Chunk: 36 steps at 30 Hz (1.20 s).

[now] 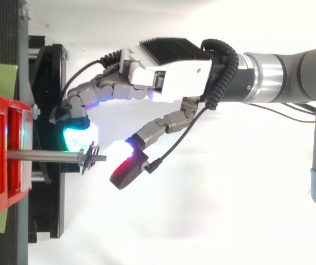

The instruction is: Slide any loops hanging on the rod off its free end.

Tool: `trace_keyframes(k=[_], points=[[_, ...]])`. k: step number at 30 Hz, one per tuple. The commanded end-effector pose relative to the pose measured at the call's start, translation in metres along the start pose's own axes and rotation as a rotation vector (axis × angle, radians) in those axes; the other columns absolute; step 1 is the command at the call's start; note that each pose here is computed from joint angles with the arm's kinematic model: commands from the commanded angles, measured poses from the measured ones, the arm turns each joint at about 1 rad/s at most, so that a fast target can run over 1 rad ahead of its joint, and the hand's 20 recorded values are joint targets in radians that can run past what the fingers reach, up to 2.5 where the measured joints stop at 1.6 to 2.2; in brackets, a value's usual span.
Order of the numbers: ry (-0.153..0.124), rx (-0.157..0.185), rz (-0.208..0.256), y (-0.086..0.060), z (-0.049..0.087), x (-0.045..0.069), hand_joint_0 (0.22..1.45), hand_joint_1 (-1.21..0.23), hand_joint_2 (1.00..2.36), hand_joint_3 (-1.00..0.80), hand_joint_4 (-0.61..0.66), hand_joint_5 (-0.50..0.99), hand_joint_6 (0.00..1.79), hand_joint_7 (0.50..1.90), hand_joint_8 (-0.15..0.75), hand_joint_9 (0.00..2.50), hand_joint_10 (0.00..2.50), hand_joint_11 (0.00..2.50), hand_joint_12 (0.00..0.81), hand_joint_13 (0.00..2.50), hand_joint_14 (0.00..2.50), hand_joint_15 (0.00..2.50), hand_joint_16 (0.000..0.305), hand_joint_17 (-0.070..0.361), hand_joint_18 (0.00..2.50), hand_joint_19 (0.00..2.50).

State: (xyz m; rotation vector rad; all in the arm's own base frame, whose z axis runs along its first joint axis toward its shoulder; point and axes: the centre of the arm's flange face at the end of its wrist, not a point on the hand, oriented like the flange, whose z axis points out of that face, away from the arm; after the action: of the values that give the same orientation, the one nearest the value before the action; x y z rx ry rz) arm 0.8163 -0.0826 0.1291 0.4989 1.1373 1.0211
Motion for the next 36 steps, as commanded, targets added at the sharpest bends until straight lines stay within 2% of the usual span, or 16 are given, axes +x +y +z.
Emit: trace_keyframes(k=[1, 25, 29, 34, 36], points=[[0.002, -0.002, -0.001, 0.0003, 0.0003, 0.0005, 0.56, -0.56, 1.01, -0.39, 0.27, -0.17, 0.50, 1.31, 0.302, 0.67, 0.01, 0.17, 0.294, 0.69, 0.00, 0.04, 0.052, 0.117, 0.75, 0.31], [0.025, -0.037, -0.013, 0.0077, 0.0076, 0.0009, 0.57, -0.57, 1.02, -0.34, 0.26, -0.16, 0.50, 1.37, 0.300, 0.68, 0.01, 0.16, 0.291, 0.69, 0.00, 0.04, 0.052, 0.116, 0.75, 0.30], [0.028, -0.038, -0.013, 0.0073, 0.0078, 0.0015, 0.58, -0.57, 1.02, -0.32, 0.26, -0.16, 0.50, 1.41, 0.298, 0.68, 0.01, 0.16, 0.289, 0.69, 0.00, 0.04, 0.051, 0.116, 0.75, 0.30], [0.033, -0.043, -0.013, 0.0076, 0.0076, -0.0005, 0.59, -0.58, 1.02, -0.31, 0.24, -0.16, 0.50, 1.54, 0.303, 0.69, 0.01, 0.17, 0.286, 0.70, 0.00, 0.04, 0.051, 0.115, 0.76, 0.30], [0.036, -0.044, -0.013, 0.0077, 0.0076, -0.0003, 0.59, -0.59, 1.02, -0.29, 0.23, -0.18, 0.58, 1.47, 0.303, 0.69, 0.01, 0.17, 0.285, 0.70, 0.00, 0.03, 0.051, 0.114, 0.77, 0.30]])
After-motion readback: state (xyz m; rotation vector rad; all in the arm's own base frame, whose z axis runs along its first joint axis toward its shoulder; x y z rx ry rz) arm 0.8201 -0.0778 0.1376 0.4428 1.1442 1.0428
